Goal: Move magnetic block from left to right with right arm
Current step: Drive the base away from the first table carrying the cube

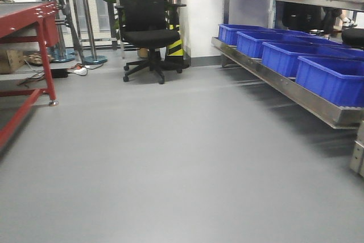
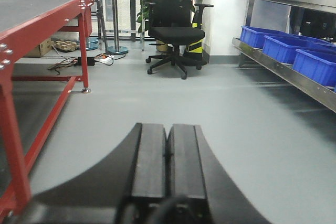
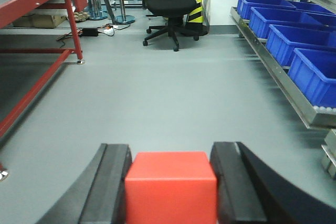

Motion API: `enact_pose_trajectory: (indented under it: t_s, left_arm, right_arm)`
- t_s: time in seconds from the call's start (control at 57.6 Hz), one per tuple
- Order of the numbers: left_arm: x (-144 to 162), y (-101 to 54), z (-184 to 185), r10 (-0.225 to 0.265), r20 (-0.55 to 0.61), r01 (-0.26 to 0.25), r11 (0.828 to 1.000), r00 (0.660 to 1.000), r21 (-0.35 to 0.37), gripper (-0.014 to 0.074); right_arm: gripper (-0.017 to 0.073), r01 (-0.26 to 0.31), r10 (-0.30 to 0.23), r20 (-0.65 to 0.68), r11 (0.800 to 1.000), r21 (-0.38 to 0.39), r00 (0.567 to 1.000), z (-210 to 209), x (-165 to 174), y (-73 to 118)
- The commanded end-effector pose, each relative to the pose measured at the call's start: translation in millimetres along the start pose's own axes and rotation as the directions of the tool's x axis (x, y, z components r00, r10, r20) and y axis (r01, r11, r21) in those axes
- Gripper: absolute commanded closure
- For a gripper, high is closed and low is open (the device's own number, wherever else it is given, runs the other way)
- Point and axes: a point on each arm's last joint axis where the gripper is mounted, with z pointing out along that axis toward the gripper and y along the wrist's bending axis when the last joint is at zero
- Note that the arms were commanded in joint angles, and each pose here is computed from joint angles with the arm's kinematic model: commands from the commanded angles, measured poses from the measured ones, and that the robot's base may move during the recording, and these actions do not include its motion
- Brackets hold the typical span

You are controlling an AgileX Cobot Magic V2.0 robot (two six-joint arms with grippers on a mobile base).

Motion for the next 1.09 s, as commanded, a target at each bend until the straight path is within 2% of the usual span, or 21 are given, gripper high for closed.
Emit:
enact_pose_trajectory:
  t_s: [0.0, 1.076]
  left_arm:
    - [-5.5, 0.6, -1.0, -0.010, 0.087, 0.011, 1.000, 0.996, -0.005, 0.0720]
    - [-5.5, 0.6, -1.0, -0.010, 0.087, 0.011, 1.000, 0.996, -0.005, 0.0720]
  right_arm:
    - [0.0376, 0.026, -0.025, 0.109, 1.000, -0.008, 0.994, -2.8, -16.3, 1.5]
    - [0.0376, 0.026, -0.025, 0.101, 1.000, -0.006, 0.995, -2.7, -15.5, 1.2]
